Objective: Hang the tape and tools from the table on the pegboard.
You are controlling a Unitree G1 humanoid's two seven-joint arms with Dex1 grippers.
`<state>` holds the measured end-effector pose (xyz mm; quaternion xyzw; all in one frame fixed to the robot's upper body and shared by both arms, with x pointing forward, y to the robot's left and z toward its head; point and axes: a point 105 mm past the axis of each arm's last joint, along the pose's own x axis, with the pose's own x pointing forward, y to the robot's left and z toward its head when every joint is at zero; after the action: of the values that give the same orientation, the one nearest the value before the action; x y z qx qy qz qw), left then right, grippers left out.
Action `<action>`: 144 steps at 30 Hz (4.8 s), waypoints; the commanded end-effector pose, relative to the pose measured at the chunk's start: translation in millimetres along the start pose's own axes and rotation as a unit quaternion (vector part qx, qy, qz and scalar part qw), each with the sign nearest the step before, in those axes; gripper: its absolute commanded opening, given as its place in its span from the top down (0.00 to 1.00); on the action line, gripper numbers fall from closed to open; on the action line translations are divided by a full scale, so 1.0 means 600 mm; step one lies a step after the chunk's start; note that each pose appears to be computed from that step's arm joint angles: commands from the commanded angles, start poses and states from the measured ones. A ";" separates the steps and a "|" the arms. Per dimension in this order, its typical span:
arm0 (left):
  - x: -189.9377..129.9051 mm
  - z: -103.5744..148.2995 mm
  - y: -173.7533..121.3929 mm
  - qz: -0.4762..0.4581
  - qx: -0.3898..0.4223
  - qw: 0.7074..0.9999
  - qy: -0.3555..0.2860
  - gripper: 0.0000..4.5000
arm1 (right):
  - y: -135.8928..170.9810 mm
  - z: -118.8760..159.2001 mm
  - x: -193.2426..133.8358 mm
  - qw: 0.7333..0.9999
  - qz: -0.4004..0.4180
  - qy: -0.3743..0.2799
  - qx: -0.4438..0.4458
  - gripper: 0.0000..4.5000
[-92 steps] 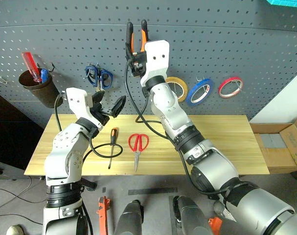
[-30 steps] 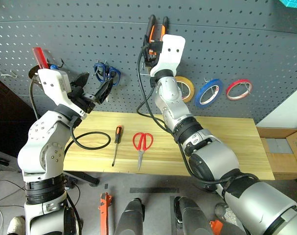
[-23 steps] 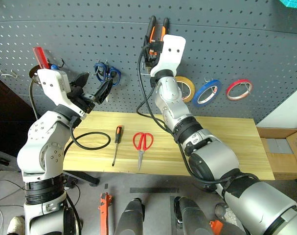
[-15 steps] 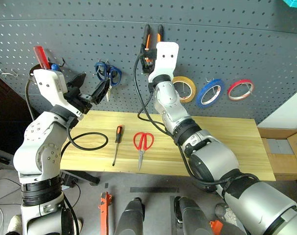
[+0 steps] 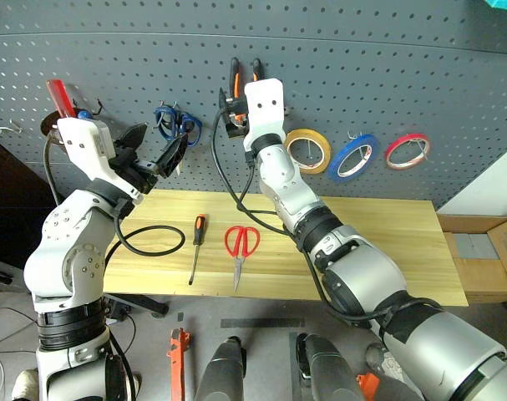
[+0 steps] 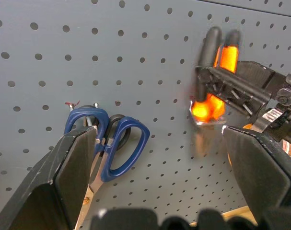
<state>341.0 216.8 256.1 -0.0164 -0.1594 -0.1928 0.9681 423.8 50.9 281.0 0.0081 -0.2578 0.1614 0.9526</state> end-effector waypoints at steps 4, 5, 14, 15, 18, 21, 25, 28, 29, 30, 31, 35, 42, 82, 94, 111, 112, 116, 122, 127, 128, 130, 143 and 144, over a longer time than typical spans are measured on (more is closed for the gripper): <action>0.017 0.012 -0.004 -0.003 0.015 1.000 -0.027 0.00 | 0.058 -0.003 -0.050 0.997 0.050 -0.008 0.061 0.01; 0.020 0.009 -0.005 -0.002 0.016 0.999 -0.027 0.00 | 0.047 -0.003 -0.060 0.997 0.062 -0.011 0.055 0.01; 0.014 -0.061 -0.026 0.034 -0.006 0.999 0.025 0.00 | -0.040 0.001 -0.149 0.982 0.185 0.022 -0.024 0.01; 0.008 -0.082 -0.032 0.048 -0.013 0.998 0.044 0.00 | -0.037 0.002 -0.168 0.971 0.235 0.023 -0.027 0.01; -0.014 -0.146 -0.046 0.099 -0.033 0.989 0.101 0.00 | -0.035 -0.008 -0.221 0.938 0.341 0.040 -0.044 0.01; -0.048 -0.235 -0.069 0.144 -0.060 0.969 0.190 0.00 | -0.035 -0.038 -0.279 0.897 0.430 0.094 -0.037 0.01; -0.071 -0.298 -0.108 0.133 -0.076 0.954 0.256 0.00 | -0.024 -0.059 -0.331 0.857 0.498 0.128 -0.023 0.01; -0.089 -0.336 -0.121 0.138 -0.075 0.940 0.302 0.00 | -0.020 -0.067 -0.349 0.845 0.517 0.137 -0.013 0.01; -0.094 -0.347 -0.124 0.139 -0.064 0.936 0.317 0.00 | -0.020 -0.071 -0.355 0.841 0.523 0.139 -0.011 0.01; -0.100 -0.355 -0.123 0.141 -0.054 0.932 0.330 0.00 | -0.018 -0.074 -0.359 0.838 0.528 0.141 -0.011 0.01; -0.105 -0.362 -0.122 0.144 -0.044 0.927 0.343 0.00 | -0.019 -0.078 -0.363 0.834 0.533 0.142 -0.012 0.01; -0.124 -0.381 -0.113 0.152 -0.005 0.911 0.384 0.00 | -0.019 -0.087 -0.365 0.827 0.542 0.146 -0.012 0.01; -0.154 -0.423 -0.136 0.109 -0.024 0.888 0.446 0.00 | 0.002 -0.084 -0.338 0.835 0.535 0.129 0.000 0.01; -0.140 -0.398 -0.083 0.142 0.016 0.897 0.418 1.00 | 0.004 -0.101 -0.330 0.840 0.526 0.131 0.002 0.00; -0.131 -0.407 -0.073 0.161 -0.008 0.897 0.411 0.32 | 0.002 -0.102 -0.323 0.838 0.528 0.135 0.005 0.00; -0.123 -0.450 -0.080 0.128 -0.013 0.887 0.443 0.01 | -0.021 -0.182 -0.324 0.835 0.506 0.213 -0.039 0.00; -0.122 -0.452 -0.081 0.127 -0.012 0.887 0.444 0.01 | -0.020 -0.182 -0.324 0.835 0.506 0.213 -0.039 0.00; -0.110 -0.459 -0.087 0.118 -0.024 0.886 0.447 0.01 | -0.017 -0.182 -0.325 0.836 0.504 0.214 -0.033 0.00; -0.113 -0.465 -0.080 0.137 -0.037 0.877 0.459 0.01 | -0.016 -0.180 -0.324 0.836 0.505 0.213 -0.032 0.00; -0.118 -0.472 -0.084 0.138 -0.050 0.870 0.471 0.01 | -0.012 -0.176 -0.325 0.833 0.511 0.207 -0.034 0.00; -0.119 -0.473 -0.085 0.138 -0.051 0.869 0.472 0.04 | -0.011 -0.175 -0.324 0.833 0.512 0.206 -0.033 0.00; -0.119 -0.473 -0.085 0.138 -0.052 0.869 0.473 0.13 | -0.009 -0.174 -0.325 0.832 0.515 0.203 -0.035 0.00; -0.116 -0.469 -0.078 0.143 -0.056 0.870 0.468 0.95 | -0.009 -0.173 -0.317 0.835 0.511 0.200 -0.037 0.00; -0.116 -0.469 -0.077 0.144 -0.055 0.870 0.468 0.95 | -0.009 -0.172 -0.316 0.835 0.511 0.199 -0.037 0.00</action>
<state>346.2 172.0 -35.4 0.0023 0.3282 -0.0465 0.9435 318.1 -5.1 81.2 -0.1839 -0.0036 0.6163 0.7657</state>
